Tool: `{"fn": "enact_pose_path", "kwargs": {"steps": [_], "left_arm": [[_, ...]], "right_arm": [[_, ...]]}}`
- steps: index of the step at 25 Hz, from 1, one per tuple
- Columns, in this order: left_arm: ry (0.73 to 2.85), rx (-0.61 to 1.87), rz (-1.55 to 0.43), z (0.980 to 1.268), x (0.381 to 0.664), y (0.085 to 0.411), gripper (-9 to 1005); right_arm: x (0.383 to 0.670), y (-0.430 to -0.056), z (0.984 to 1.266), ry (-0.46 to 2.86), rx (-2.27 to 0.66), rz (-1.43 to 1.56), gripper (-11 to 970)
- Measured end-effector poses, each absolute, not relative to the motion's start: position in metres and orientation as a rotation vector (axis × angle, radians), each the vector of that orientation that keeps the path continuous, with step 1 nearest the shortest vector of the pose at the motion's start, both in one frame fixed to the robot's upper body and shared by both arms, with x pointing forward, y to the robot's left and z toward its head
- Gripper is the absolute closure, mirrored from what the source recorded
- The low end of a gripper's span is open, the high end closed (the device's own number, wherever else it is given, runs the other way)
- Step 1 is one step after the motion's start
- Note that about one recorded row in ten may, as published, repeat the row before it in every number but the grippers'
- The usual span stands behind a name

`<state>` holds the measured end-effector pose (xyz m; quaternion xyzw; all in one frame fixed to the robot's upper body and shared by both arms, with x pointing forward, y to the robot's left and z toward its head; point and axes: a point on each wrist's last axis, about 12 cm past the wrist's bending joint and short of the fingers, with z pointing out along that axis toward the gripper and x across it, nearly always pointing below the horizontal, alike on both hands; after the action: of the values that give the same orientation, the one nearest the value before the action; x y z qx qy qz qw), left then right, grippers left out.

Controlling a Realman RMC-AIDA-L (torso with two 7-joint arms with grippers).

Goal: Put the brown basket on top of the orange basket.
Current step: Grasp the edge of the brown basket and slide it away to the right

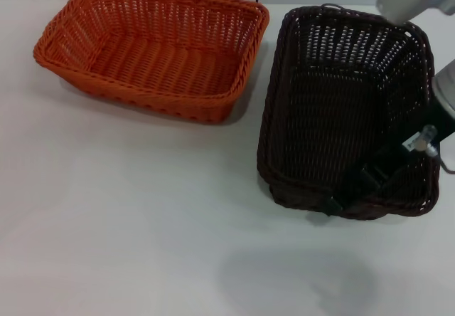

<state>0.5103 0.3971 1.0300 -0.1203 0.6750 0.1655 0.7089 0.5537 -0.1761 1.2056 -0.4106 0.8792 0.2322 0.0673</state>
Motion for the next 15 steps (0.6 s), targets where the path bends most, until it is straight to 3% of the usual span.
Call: {"fn": "enact_pose_path", "kwargs": {"steps": [15], "left_arm": [[1.528,-0.298,0.332,1.026,0.513,0.394,229]], "right_arm": [[0.562,-0.160,1.173,2.697,-1.352,0.450,150]]}}
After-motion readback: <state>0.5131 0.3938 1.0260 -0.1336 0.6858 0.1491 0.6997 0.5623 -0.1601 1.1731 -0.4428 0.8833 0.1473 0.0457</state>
